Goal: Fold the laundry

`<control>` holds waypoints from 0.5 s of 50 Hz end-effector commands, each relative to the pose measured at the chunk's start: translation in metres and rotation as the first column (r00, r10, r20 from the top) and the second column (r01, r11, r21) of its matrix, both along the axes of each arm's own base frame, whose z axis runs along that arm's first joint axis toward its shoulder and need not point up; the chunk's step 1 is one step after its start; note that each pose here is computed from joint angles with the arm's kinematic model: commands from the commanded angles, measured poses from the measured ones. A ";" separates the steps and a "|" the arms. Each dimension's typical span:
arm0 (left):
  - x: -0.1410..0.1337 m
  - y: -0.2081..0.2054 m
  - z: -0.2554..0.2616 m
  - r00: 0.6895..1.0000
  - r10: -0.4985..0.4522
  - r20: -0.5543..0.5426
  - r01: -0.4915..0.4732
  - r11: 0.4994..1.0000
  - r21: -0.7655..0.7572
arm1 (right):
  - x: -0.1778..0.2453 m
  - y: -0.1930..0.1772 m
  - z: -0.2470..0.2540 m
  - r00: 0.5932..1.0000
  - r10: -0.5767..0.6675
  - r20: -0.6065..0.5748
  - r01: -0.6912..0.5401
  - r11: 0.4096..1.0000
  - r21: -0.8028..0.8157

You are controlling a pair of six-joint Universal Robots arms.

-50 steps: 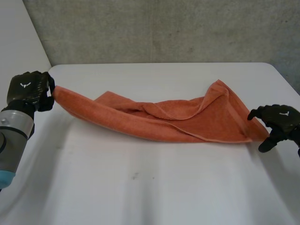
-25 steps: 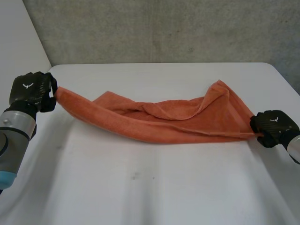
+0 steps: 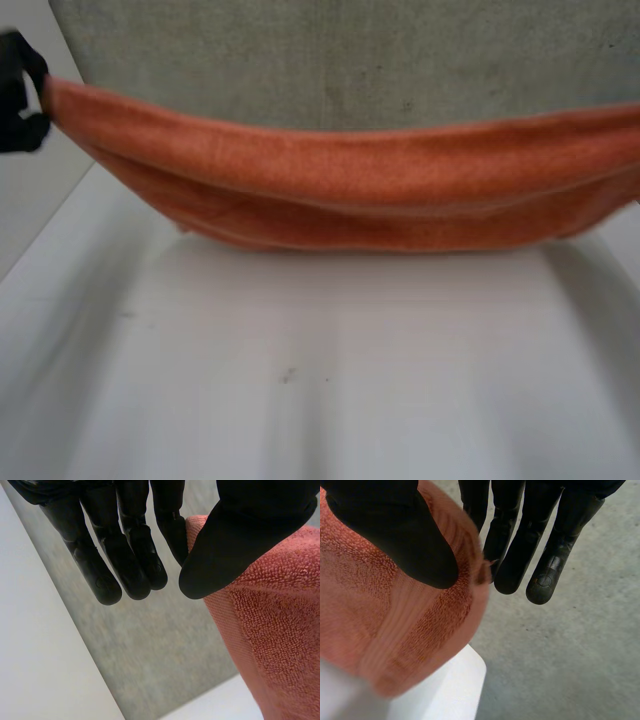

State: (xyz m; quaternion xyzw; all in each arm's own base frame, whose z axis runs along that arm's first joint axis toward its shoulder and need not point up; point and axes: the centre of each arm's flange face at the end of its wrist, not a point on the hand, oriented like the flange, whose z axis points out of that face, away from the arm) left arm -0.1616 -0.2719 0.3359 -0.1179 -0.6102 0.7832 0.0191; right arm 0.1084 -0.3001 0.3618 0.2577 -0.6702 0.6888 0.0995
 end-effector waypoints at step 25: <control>-0.031 -0.118 -0.082 0.957 -0.001 0.290 -0.089 0.950 0.299 | 0.054 -0.096 -0.093 0.980 -0.012 -0.197 0.051 0.980 0.193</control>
